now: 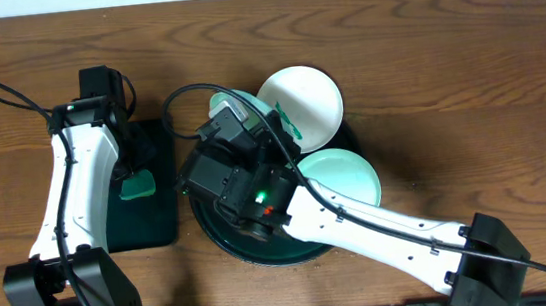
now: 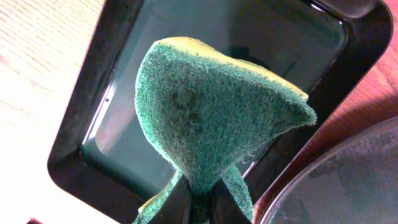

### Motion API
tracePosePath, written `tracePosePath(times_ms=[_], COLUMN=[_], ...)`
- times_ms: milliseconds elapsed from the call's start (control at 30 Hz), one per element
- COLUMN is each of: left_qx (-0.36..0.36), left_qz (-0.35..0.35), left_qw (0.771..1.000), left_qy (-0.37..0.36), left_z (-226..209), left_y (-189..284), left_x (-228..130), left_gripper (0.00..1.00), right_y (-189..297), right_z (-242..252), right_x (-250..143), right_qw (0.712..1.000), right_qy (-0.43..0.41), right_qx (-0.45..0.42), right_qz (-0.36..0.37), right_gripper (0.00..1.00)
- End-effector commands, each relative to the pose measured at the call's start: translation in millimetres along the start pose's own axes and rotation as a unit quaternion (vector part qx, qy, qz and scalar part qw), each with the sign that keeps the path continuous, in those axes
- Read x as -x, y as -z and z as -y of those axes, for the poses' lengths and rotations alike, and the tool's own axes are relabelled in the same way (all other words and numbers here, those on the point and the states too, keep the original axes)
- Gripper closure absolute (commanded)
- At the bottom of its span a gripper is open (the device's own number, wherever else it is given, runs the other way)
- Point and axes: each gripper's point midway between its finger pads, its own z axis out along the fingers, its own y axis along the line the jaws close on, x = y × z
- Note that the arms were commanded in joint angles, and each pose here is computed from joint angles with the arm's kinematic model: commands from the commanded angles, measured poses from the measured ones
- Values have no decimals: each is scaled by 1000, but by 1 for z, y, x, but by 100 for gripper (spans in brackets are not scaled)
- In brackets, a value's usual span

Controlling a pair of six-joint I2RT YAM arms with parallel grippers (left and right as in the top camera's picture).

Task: Clean dirty plates on tray and stack at the side
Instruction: 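Lift the cleaned green plate off the tray with the right gripper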

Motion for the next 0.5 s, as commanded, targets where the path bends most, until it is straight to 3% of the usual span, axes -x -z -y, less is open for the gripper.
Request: tracePosePath(times_ms=[0, 233, 467], left_qx=[2, 2, 3], left_qz=[5, 5, 5], left_qw=[1000, 1000, 1000], left_qy=[-2, -2, -3], left_z=[-4, -4, -4], left_y=[3, 3, 3], left_x=[-2, -2, -2], left_gripper=[93, 93, 93], right_y=[-6, -30, -45], right_z=[-10, -35, 8], right_x=[4, -11, -10], right_qw=[996, 953, 885], right_qy=[-33, -103, -215], right_qx=[84, 271, 397], right_qz=[-16, -89, -116], right_gripper=[99, 99, 99])
